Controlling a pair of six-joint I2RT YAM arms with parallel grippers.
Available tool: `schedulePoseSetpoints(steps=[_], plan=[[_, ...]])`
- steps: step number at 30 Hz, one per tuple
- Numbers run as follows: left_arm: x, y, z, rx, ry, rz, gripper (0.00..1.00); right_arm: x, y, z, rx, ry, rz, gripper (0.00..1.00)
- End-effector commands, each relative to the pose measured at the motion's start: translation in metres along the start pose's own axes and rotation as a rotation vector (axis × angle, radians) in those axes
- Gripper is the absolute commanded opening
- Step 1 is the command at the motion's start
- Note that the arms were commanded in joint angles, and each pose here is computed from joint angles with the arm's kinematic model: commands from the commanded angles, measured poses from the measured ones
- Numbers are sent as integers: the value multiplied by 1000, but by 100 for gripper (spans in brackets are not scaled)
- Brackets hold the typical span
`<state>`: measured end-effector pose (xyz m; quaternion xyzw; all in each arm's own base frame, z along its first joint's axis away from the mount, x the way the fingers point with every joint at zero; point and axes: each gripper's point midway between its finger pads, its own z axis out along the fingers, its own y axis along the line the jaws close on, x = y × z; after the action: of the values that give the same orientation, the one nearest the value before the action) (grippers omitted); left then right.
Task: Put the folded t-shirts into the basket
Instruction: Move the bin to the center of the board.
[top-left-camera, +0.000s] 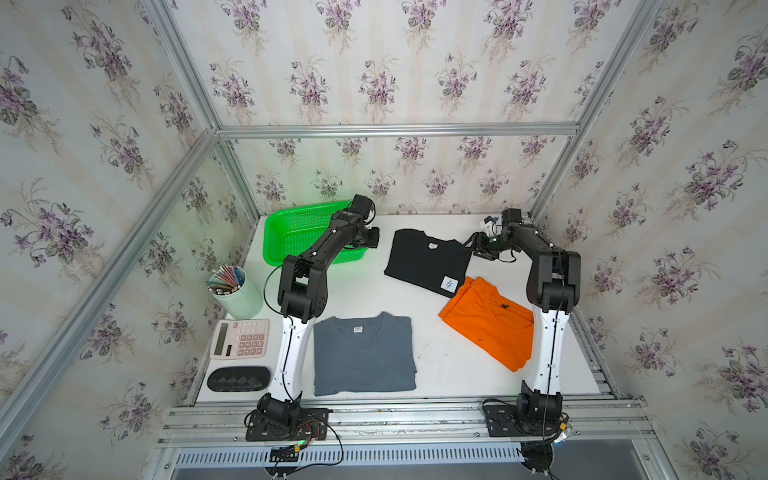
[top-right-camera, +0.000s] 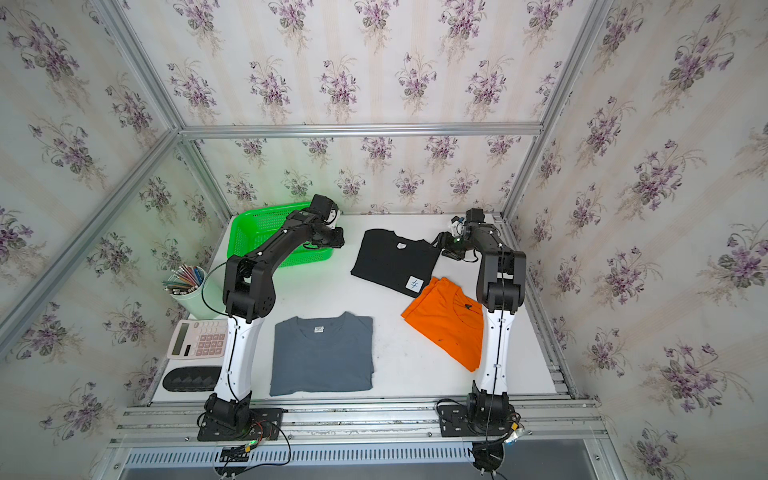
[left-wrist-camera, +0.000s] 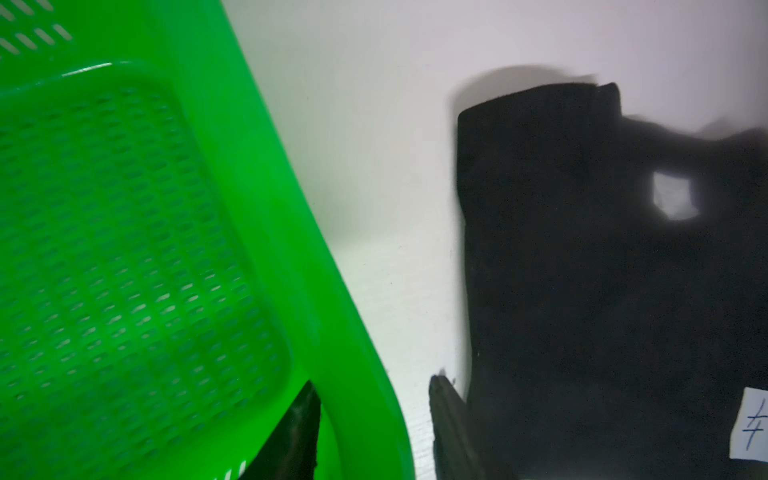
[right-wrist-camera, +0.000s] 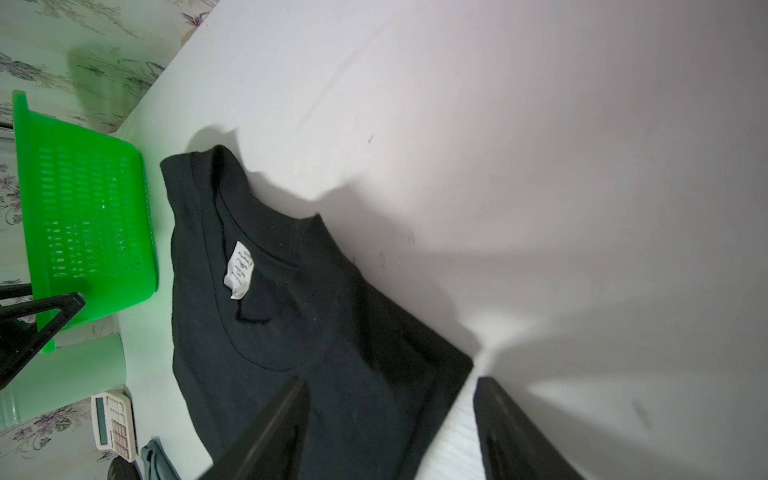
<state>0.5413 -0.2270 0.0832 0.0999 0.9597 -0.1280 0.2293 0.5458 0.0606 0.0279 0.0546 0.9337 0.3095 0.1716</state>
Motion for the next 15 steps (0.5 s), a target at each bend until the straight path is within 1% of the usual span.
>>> schedulePoseSetpoints(steps=[1, 4, 8, 12, 14, 15], plan=[[1, -13, 3, 18, 6, 44, 43, 19, -20, 14, 56, 64, 68, 64], [3, -25, 4, 38, 8, 63, 42, 22, -18, 19, 18, 75, 73, 53], [9, -41, 5, 50, 18, 88, 41, 23, -10, 24, -50, 83, 66, 30], [15, -58, 1, 90, 35, 95, 41, 15, 3, 18, -143, 64, 10, 8], [19, -69, -3, 126, 47, 94, 41, 8, 15, 10, -199, 36, -25, 1], [21, -75, -7, 145, 49, 93, 41, 6, 21, 7, -225, 24, -39, 0]])
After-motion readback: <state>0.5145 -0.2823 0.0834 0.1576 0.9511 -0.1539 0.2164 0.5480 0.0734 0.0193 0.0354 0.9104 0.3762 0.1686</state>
